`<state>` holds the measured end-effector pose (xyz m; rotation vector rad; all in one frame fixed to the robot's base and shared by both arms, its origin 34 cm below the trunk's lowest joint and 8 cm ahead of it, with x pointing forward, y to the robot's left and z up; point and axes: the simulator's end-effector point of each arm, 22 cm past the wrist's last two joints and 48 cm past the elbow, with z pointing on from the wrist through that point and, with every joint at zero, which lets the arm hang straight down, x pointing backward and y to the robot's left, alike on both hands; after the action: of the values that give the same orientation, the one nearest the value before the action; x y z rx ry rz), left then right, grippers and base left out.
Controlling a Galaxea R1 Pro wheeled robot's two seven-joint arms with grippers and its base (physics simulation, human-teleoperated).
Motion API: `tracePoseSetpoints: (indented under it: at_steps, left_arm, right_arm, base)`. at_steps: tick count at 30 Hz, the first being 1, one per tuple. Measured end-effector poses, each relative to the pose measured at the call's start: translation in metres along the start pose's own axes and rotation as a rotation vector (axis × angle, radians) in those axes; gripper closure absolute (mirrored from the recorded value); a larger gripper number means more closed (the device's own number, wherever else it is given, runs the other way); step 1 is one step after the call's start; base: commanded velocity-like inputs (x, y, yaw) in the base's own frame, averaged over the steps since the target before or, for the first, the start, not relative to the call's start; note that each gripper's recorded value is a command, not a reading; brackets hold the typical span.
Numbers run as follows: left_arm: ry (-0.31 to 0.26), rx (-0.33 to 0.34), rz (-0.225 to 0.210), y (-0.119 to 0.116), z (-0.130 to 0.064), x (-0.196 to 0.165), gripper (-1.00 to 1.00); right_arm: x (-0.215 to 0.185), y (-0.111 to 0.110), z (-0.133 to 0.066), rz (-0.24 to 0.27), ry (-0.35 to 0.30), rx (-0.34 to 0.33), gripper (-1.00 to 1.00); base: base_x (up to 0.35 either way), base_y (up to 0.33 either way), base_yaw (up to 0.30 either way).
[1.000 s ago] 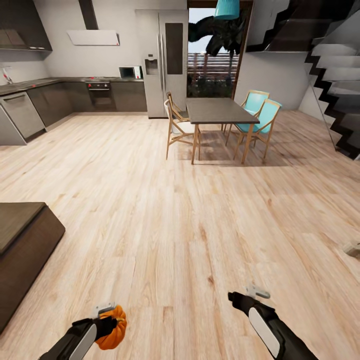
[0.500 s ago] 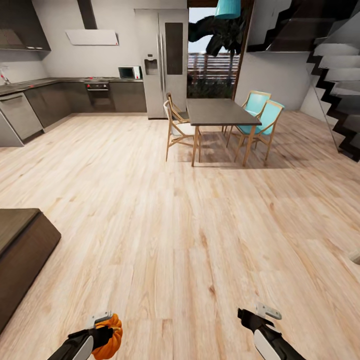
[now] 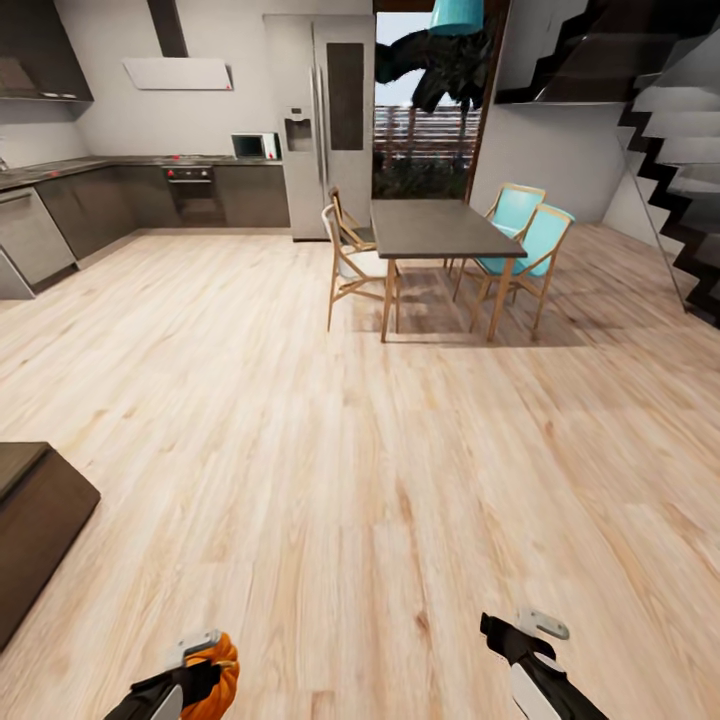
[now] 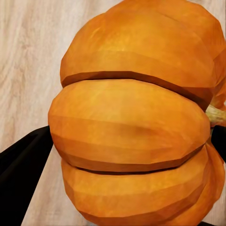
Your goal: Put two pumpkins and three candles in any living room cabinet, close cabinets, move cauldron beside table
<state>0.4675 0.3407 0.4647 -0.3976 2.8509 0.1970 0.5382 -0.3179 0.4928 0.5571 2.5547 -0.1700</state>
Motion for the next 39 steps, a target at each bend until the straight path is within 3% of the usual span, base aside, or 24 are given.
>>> tracePoseSetpoints:
  at_steps: [12,30,39]
  left_arm:
    - [-0.033,0.001,0.000,-0.0012,0.0000,-0.0062,1.00]
    - [-0.033,0.004,0.012,-0.0036,-0.0001,-0.0052,1.00]
    - [-0.029,0.005,0.012,-0.0040,0.0008,-0.0033,1.00]
  right_arm:
    - [-0.0013,0.0004,0.0000,0.001,-0.005,-0.001,-1.00]
    - [-0.0017,0.0017,0.0000,0.008,-0.006,-0.007,-1.00]
    - [0.0007,0.0005,0.0008,0.016,0.000,-0.005,-1.00]
  base:
    - [0.326,-0.076,0.000]
    - [0.326,-0.075,-0.001]
    - [0.325,-0.085,-0.167]
